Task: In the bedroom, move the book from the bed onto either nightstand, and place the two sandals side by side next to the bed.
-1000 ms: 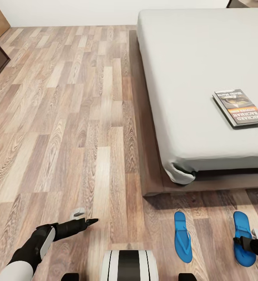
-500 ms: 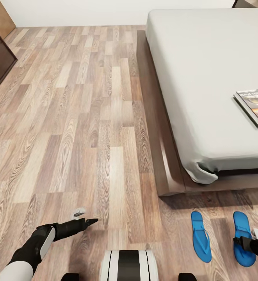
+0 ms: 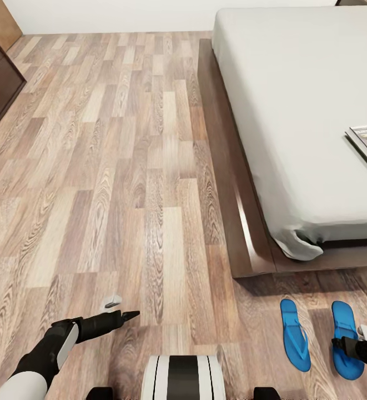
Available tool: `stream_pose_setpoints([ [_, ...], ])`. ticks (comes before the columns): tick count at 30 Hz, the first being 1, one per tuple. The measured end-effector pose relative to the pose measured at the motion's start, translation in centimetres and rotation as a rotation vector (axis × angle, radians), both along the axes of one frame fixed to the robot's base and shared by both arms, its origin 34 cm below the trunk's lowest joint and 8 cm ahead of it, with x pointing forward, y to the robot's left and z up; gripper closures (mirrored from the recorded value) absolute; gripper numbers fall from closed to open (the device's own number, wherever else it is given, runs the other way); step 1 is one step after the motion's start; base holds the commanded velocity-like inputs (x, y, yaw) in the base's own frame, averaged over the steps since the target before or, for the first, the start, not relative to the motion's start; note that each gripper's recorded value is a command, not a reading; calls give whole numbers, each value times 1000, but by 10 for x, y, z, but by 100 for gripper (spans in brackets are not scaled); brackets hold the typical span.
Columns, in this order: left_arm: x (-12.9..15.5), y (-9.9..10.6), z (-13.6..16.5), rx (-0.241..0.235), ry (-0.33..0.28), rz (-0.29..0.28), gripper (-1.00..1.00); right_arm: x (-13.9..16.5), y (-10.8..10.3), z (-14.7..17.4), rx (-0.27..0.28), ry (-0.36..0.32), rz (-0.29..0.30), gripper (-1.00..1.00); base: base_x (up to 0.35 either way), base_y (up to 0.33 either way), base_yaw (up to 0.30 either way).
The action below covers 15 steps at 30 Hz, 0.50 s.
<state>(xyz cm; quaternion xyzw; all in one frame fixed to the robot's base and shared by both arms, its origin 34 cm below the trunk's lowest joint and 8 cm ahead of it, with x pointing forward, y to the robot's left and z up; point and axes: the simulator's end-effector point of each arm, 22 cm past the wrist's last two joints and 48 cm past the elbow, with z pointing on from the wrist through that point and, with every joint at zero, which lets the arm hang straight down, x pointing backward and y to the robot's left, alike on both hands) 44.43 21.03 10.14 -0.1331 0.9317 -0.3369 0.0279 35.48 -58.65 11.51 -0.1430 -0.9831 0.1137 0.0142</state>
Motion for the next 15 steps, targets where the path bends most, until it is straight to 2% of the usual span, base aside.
stream_pose_setpoints([
  [10, -14, 0, -13, -4, 37, 1, -100, -14, 0, -11, 0, 37, -1, 100, 0, 0, 0],
  [12, -8, -7, -1, -74, 14, 10, -100, -14, 0, -11, 0, 37, -1, 100, 0, 0, 0],
  [15, 8, -9, 41, -277, -64, 20, -100, -14, 0, -11, 0, 37, -1, 100, 0, 0, 0],
])
